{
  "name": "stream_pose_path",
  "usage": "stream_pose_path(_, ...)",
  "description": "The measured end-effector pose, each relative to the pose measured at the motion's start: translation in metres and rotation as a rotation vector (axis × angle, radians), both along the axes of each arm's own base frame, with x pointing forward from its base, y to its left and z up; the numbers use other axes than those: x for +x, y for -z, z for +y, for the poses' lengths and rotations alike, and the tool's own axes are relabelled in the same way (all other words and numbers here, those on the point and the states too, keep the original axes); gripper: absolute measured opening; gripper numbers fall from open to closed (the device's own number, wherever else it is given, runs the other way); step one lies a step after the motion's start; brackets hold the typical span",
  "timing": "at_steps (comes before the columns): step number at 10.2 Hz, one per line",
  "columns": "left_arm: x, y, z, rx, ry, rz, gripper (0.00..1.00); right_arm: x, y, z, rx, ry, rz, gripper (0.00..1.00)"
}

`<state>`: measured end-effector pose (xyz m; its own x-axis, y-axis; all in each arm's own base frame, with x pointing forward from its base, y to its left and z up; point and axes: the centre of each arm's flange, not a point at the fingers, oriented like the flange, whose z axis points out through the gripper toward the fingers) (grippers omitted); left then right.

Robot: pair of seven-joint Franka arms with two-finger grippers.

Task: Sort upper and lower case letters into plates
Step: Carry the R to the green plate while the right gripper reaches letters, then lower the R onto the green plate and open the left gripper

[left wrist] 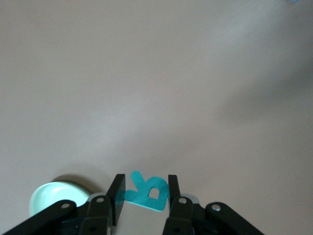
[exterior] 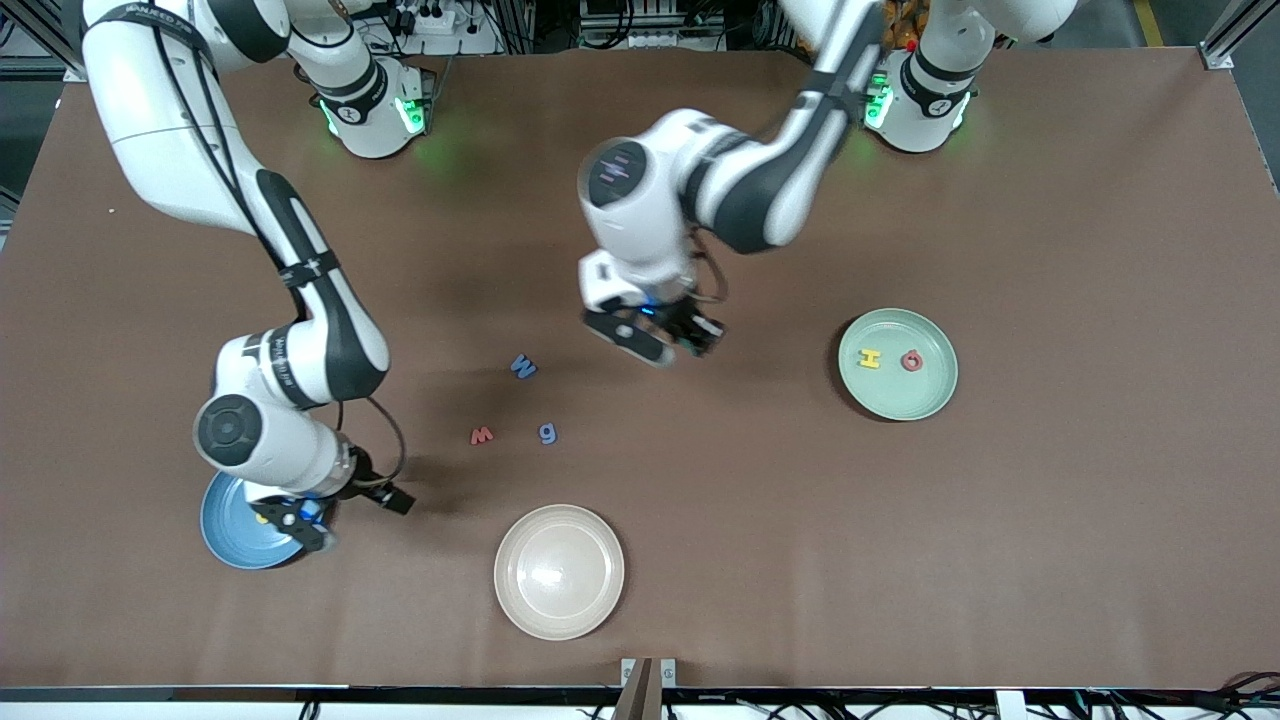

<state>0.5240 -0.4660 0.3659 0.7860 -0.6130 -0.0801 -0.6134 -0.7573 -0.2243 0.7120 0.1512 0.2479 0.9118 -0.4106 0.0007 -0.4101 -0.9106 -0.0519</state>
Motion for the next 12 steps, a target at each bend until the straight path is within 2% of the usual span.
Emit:
stream_pose_path(2, 0.010, 0.002, 0.061, 0.011, 0.074, 0.069, 0.40, -0.019, 0.004, 0.070, -0.006, -0.201, 0.000, 1.00)
stream_pose_path(4, 0.001, 0.008, 0.110, -0.020, 0.129, 0.069, 0.40, -0.042, 0.011, 0.129, -0.013, -0.403, 0.003, 1.00)
stream_pose_path(7, -0.015, 0.020, 0.207, -0.082, 0.239, 0.082, 0.40, -0.059, 0.026, 0.159, -0.016, -0.591, 0.020, 1.00)
stream_pose_path(8, -0.018, 0.026, 0.234, -0.102, 0.259, 0.070, 0.40, -0.063, 0.033, 0.164, -0.016, -0.631, 0.029, 1.00)
stream_pose_path(10, -0.022, 0.052, 0.270, -0.138, 0.275, 0.002, 0.40, -0.073, 0.045, 0.181, -0.015, -0.683, 0.038, 1.00)
stream_pose_path(12, -0.025, 0.082, 0.296, -0.147, 0.296, -0.047, 0.40, -0.087, 0.058, 0.207, -0.010, -0.723, 0.026, 1.00)
